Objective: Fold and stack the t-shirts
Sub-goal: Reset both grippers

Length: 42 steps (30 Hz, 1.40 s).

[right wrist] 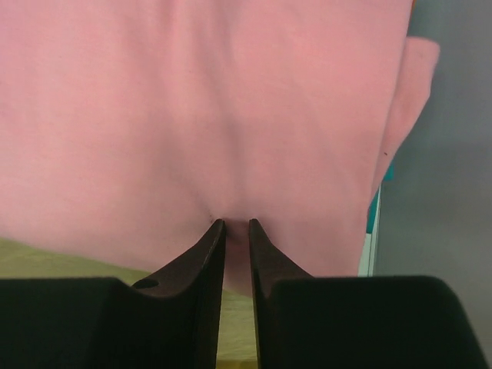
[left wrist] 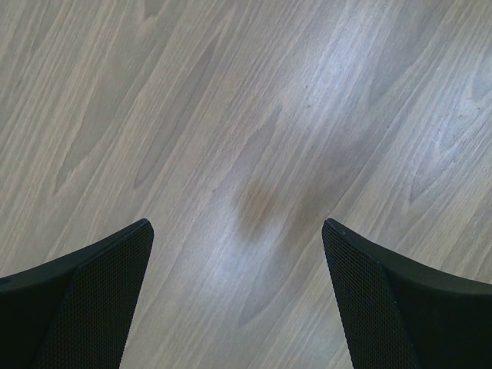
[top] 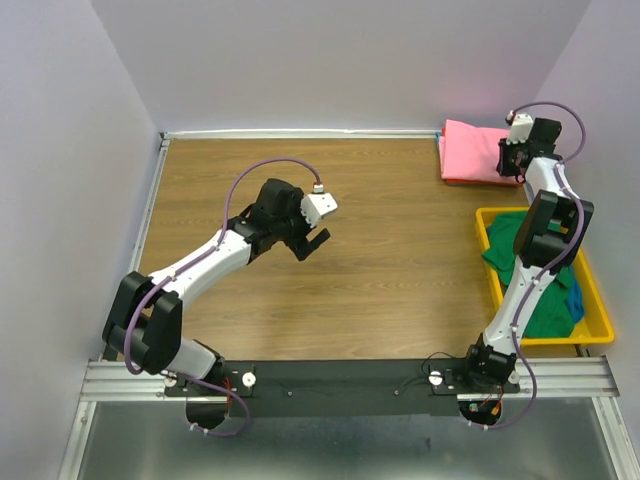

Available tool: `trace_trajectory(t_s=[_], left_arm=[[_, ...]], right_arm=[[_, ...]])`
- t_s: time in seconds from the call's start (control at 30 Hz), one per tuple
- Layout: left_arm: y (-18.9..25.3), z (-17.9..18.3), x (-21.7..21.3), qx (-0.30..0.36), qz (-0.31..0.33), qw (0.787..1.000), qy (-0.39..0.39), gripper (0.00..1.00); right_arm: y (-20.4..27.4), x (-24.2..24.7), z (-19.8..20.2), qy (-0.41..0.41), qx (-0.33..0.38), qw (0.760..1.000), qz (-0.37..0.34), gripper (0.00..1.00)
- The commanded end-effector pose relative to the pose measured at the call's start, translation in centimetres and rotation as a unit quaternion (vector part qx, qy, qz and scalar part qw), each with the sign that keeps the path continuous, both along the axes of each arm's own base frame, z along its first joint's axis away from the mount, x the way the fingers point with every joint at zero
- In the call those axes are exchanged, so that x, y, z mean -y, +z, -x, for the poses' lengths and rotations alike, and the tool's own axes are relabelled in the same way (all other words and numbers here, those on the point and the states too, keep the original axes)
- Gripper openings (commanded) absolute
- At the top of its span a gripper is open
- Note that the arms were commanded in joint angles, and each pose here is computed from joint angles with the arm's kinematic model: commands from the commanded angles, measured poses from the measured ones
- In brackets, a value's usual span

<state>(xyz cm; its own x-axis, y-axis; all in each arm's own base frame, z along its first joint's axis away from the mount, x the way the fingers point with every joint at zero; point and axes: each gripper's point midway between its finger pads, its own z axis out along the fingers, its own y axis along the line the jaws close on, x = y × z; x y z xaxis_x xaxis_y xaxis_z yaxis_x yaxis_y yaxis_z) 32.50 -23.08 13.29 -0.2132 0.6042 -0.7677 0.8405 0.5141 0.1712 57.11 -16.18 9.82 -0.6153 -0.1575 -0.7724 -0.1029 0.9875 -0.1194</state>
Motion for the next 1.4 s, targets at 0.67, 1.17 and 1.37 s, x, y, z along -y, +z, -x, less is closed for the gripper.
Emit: trace_trajectory(t_s=[0.67, 1.17, 1.37], left_arm=[[10.7, -3.5, -2.9, 0.066, 0.095, 0.989, 0.095, 0.98], [11.1, -3.8, -8.7, 0.044, 0.109, 0.983, 0.139, 0.98], [8.2, -1.8, -10.1, 0.030, 0.086, 0.982, 0.163, 0.99]], right_arm=[[16.1, -2.3, 4.2, 0.043, 0.105, 0.993, -0.041, 0.83], [12.1, -18.6, 21.7, 0.153, -0.039, 0.980, -0.118, 0.99], [7.3, -20.8, 26.6, 0.159, -0.095, 0.974, -0.131, 1.00]])
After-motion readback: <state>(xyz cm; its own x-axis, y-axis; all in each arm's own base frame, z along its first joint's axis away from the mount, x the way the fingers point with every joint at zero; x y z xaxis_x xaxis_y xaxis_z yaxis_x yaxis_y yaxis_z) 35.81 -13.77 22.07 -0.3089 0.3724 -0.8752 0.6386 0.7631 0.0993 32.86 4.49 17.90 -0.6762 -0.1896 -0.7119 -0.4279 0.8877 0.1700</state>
